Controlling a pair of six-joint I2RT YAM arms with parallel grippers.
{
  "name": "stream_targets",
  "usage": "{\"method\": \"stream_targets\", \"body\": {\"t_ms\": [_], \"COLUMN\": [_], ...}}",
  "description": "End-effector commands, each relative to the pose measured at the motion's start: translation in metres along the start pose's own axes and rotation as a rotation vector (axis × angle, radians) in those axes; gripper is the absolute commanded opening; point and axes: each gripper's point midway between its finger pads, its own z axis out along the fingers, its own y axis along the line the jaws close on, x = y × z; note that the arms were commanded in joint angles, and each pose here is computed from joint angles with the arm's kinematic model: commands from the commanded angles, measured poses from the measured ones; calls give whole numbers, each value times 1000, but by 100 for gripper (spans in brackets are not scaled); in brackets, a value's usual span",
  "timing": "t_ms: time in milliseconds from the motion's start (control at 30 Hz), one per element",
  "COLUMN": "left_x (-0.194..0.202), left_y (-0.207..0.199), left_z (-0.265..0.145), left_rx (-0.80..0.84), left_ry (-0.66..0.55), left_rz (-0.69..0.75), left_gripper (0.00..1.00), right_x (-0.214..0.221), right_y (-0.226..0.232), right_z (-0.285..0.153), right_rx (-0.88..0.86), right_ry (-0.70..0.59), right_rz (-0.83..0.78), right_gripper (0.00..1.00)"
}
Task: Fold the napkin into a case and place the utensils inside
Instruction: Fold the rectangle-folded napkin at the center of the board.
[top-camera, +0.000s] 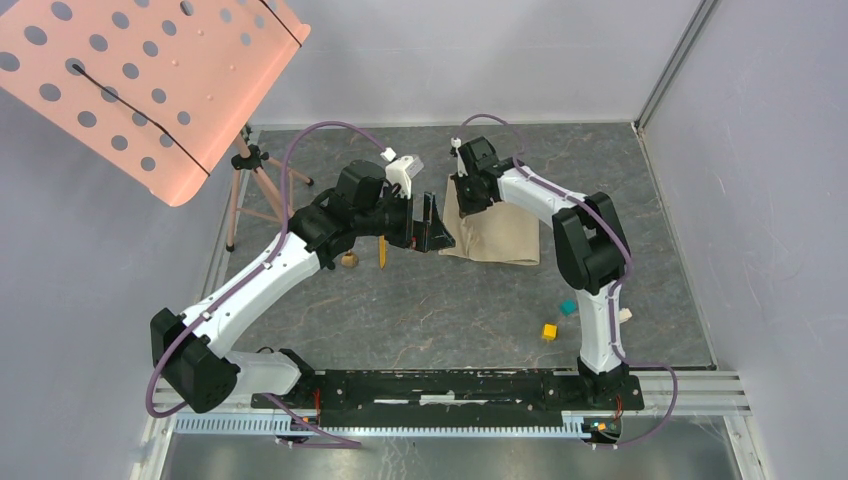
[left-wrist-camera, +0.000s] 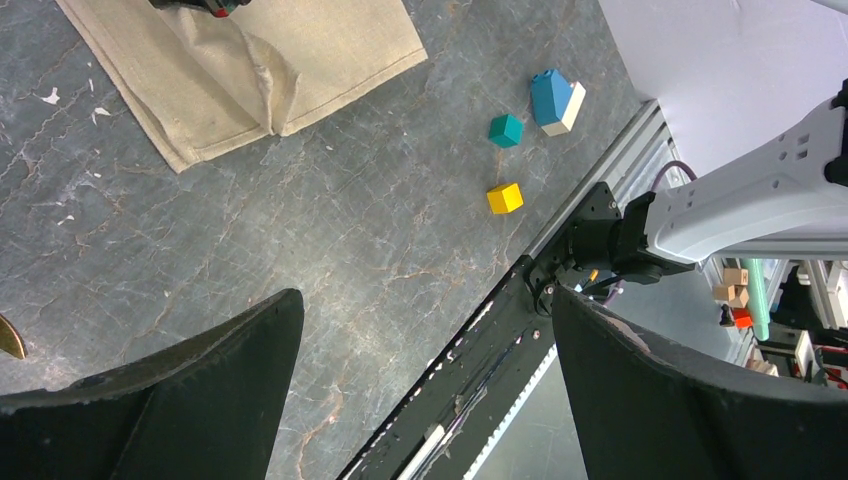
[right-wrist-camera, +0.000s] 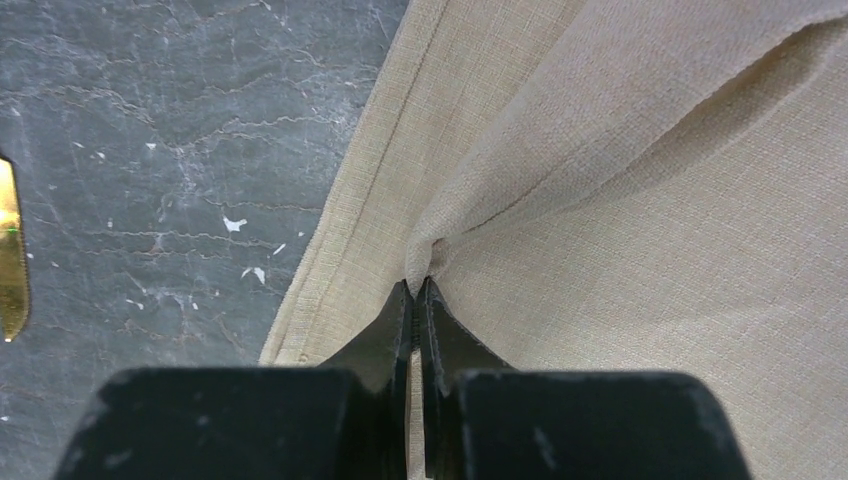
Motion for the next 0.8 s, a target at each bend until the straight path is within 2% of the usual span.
{"method": "stream_targets", "body": {"t_ms": [0,67,133,233,267,400,500,567,700,767], "left_x": [-7,-7,-7,-8,-9,-10,-5,1,10,13], "left_y": [-2,-1,1,5,6,18,28,34,40,39], "left_z": [-10,-9,-9,-9,-9,-7,4,14,38,49], "left_rx": [6,2,-9,-28,-37,-91,-116,-125,-108,-86], "left_ry": [-37,-37,-41,-56,-62,-68,-42,-14,36,54], "left_rz": [73,73,71,74,77,86,68,45,-21,-67], "left_gripper": [100,100,100,100,100,100,100,100,100,100], "right_x": [-20,-24,-36,-57,-63,-54,-20,12,63,83], "right_y": [10,16,31,61,60,18,-15,-41,-75,-92], "right_z": [1,0,-10,-41,-50,-73,-82,-83,-86,-82], "right_rx": [-32,-70,-183,-494,-531,-371,-315,-240,-117,-28], "right_ry": [-50,-58,-100,-208,-239,-259,-234,-211,-155,-121], "right_rz": [22,30,55,154,172,105,125,146,106,77], "right_gripper": [14,31,43,53,54,62,62,58,46,35]}}
